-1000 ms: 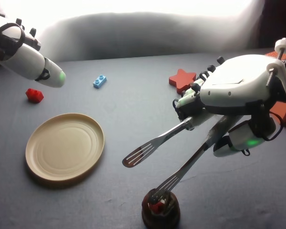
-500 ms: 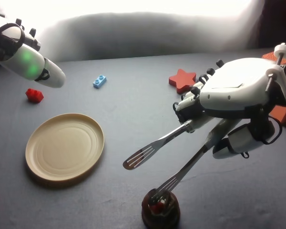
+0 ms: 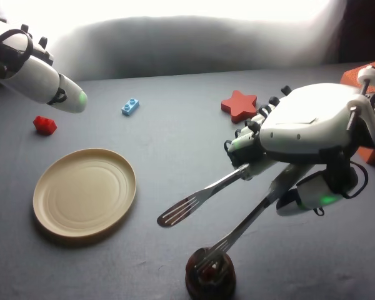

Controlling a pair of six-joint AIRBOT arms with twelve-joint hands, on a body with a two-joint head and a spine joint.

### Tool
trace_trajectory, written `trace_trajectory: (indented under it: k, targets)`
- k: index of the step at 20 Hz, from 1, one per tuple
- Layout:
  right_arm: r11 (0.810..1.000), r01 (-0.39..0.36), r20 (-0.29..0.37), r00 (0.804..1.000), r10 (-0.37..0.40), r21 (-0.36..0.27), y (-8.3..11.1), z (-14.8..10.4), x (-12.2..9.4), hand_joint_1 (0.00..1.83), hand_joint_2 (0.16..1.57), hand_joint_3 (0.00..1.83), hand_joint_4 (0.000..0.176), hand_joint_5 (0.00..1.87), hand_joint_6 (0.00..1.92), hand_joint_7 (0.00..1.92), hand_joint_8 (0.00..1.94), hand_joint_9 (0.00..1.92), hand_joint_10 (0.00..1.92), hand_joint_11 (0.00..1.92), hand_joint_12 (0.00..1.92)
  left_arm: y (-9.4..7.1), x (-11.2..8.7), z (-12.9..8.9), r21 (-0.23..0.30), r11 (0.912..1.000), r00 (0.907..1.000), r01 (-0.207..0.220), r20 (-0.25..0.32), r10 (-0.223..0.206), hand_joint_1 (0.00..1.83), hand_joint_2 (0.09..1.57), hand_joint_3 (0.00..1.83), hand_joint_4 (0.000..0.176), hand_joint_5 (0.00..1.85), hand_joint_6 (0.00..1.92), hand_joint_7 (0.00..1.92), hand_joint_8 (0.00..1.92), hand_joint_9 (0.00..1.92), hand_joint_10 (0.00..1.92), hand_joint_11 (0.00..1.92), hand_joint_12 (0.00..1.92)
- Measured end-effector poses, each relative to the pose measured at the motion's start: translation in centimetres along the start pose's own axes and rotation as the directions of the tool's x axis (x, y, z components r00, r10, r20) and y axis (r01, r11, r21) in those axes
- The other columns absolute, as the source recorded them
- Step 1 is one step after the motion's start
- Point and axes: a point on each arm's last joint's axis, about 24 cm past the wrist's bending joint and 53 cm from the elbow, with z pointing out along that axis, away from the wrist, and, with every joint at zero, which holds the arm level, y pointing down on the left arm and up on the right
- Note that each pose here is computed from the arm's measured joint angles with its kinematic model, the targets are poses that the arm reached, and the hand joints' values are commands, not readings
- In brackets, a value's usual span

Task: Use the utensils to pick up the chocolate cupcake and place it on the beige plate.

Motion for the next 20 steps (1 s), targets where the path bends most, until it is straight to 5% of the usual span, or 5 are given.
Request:
trace_trajectory:
  k: [6, 12, 15, 17, 20]
  targets:
    - [1.000, 0.021, -0.021, 1.000, -0.021, 0.006, -0.2, -0.1, 0.8, 0.96, 1.11, 0.00, 0.000, 0.41, 1.11, 0.37, 1.49, 0.35, 1.68, 0.36, 1.80, 0.2, 0.0, 0.0, -0.007, 1.0000, 1.0000, 0.002, -0.002, -0.002, 0.01, 1.11, 0.00, 0.000, 0.00, 0.00, 0.00, 0.00, 0.01, 0.00, 0.01, 0.01]
    - [1.000, 0.006, 0.039, 0.999, -0.006, -0.004, 0.3, -0.7, -1.8, 0.94, 1.14, 0.00, 0.000, 0.36, 1.29, 0.33, 1.54, 0.32, 1.71, 0.32, 1.81, 0.2, 0.0, 0.0, -0.009, 1.0000, 1.0000, 0.002, -0.003, -0.002, 0.03, 1.11, 0.00, 0.000, 0.00, 0.00, 0.00, 0.00, 0.00, 0.00, 0.00, 0.00]
    - [1.000, 0.016, 0.008, 1.000, -0.016, 0.009, -0.2, -0.7, -0.8, 0.95, 1.13, 0.00, 0.000, 0.34, 1.33, 0.31, 1.59, 0.31, 1.74, 0.33, 1.82, 0.3, 0.0, 0.0, -0.009, 1.0000, 1.0000, 0.001, -0.003, -0.002, 0.01, 1.11, 0.00, 0.000, 0.00, 0.00, 0.00, 0.00, 0.00, 0.00, 0.00, 0.00]
    - [0.999, 0.044, -0.031, 0.999, -0.043, 0.026, -1.0, -0.6, 0.8, 0.96, 1.11, 0.00, 0.000, 0.41, 1.13, 0.38, 1.43, 0.36, 1.63, 0.36, 1.74, 0.3, 0.0, 0.0, -0.009, 1.0000, 1.0000, 0.001, -0.003, -0.002, 0.03, 1.11, 0.00, 0.000, 0.00, 0.00, 0.00, 0.00, 0.01, 0.00, 0.02, 0.01]
    - [0.997, 0.065, -0.031, 0.997, -0.064, 0.029, -1.3, -0.6, 1.0, 0.99, 1.11, 0.00, 0.000, 0.37, 1.26, 0.35, 1.54, 0.35, 1.69, 0.34, 1.78, 0.2, 0.0, 0.0, -0.009, 1.0000, 1.0000, 0.002, -0.003, -0.002, 0.03, 1.11, 0.00, 0.000, 0.00, 0.00, 0.00, 0.00, 0.00, 0.00, 0.00, 0.00]
